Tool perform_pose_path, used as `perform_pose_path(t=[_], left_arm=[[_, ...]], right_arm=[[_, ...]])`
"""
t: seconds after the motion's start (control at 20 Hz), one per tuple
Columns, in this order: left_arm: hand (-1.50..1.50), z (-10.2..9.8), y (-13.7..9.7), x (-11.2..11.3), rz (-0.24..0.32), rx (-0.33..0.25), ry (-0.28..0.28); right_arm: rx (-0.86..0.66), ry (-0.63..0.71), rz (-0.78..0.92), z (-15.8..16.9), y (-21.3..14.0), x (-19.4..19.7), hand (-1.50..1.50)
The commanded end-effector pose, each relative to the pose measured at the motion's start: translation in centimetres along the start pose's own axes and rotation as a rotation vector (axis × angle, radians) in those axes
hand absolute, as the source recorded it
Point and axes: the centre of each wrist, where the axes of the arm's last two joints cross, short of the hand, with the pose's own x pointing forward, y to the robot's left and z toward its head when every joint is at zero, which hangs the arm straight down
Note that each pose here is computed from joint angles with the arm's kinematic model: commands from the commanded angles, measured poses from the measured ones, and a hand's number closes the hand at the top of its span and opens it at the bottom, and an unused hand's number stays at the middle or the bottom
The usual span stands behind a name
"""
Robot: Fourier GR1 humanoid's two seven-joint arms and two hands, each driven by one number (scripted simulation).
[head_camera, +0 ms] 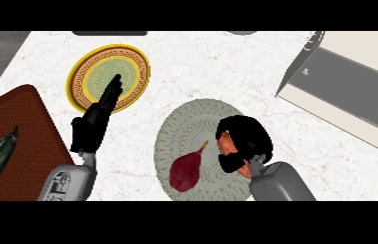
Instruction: Pick the sweet potato from the placemat and place it in the tiered shelf
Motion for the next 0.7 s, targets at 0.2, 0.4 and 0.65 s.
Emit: perform_pose_path(t=[0.2,0.4,0.65], left_arm=[[0.00,1.8,-0.1,0.5,-0.002,0.008,-0.011],[0.00,0.0,-0.9,0.4,0.013,-0.022,0.001],[0.00,0.0,-1.4,0.0,0.001,-0.015,0.000]], right_arm=[[-0.058,-0.041,-0.027,0.9,0.0,0.8,1.50],[-0.258,0.335,-0.203,-0.3,-1.5,1.3,1.50],[-0.463,0.493,-0.360,0.2,-1.6,4.1,1.50]])
